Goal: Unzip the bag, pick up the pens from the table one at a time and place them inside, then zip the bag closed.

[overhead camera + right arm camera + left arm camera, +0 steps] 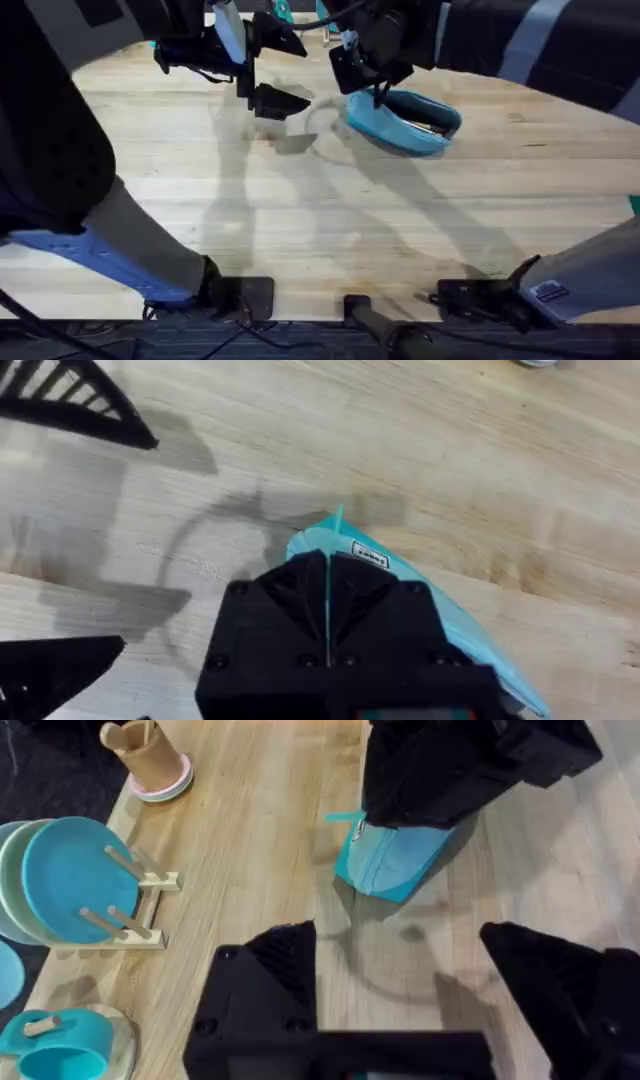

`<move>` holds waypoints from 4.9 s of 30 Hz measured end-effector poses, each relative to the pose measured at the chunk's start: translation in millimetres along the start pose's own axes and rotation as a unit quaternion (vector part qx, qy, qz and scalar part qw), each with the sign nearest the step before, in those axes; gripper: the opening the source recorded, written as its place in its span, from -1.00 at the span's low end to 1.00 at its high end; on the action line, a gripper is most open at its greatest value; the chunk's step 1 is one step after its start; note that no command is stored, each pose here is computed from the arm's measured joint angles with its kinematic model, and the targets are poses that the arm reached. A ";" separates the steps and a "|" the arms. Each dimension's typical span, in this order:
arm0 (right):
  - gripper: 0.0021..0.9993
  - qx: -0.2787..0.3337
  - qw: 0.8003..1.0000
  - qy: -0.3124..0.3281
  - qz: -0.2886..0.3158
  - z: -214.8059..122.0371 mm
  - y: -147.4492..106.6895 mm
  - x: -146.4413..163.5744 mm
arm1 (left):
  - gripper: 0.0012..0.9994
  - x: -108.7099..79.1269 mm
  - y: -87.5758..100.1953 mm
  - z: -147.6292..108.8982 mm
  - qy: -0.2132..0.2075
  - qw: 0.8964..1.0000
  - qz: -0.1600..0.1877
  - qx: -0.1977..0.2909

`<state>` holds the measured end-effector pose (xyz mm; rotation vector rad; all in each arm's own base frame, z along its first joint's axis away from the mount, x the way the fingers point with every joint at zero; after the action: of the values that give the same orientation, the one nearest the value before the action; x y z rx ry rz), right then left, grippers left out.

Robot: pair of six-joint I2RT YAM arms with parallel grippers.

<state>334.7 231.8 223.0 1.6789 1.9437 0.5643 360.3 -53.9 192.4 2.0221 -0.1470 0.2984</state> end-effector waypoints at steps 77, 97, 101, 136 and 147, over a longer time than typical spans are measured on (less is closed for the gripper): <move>0.99 0.040 0.962 0.075 -0.260 -20.7 -11.9 -0.5 | 0.99 -12.5 2.5 -0.4 -0.025 0.998 -0.055 -0.008; 0.99 0.015 0.898 0.124 -0.421 -28.0 -11.0 4.6 | 0.99 -12.2 -0.4 -1.6 -0.024 0.998 -0.054 0.005; 0.99 0.016 0.898 0.125 -0.421 -26.5 -9.8 1.8 | 0.99 -12.1 -0.6 -2.0 -0.023 0.998 -0.054 0.005; 0.96 0.045 0.875 0.139 -0.461 43.0 -12.0 -2.4 | 0.99 -12.2 -0.6 -2.0 -0.023 0.998 -0.054 0.005; 0.46 0.044 0.876 0.137 -0.460 45.5 -11.0 -4.4 | 0.99 -12.2 -0.6 -2.0 -0.023 0.998 -0.054 0.005</move>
<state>354.7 225.1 181.0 0.5461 2.6793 0.3321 348.5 -52.1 189.5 2.0399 -0.0641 0.1846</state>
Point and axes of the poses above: each hand's point on the last joint's axis, 136 mm out from that joint toward the fingers, its own z axis out along the fingers, its own x axis along the line the jaws close on, y = z × x, the point moved 9 cm from there along -z, back along the fingers, and after that the axes turned 9 degrees about z, right-handed, at the moved point
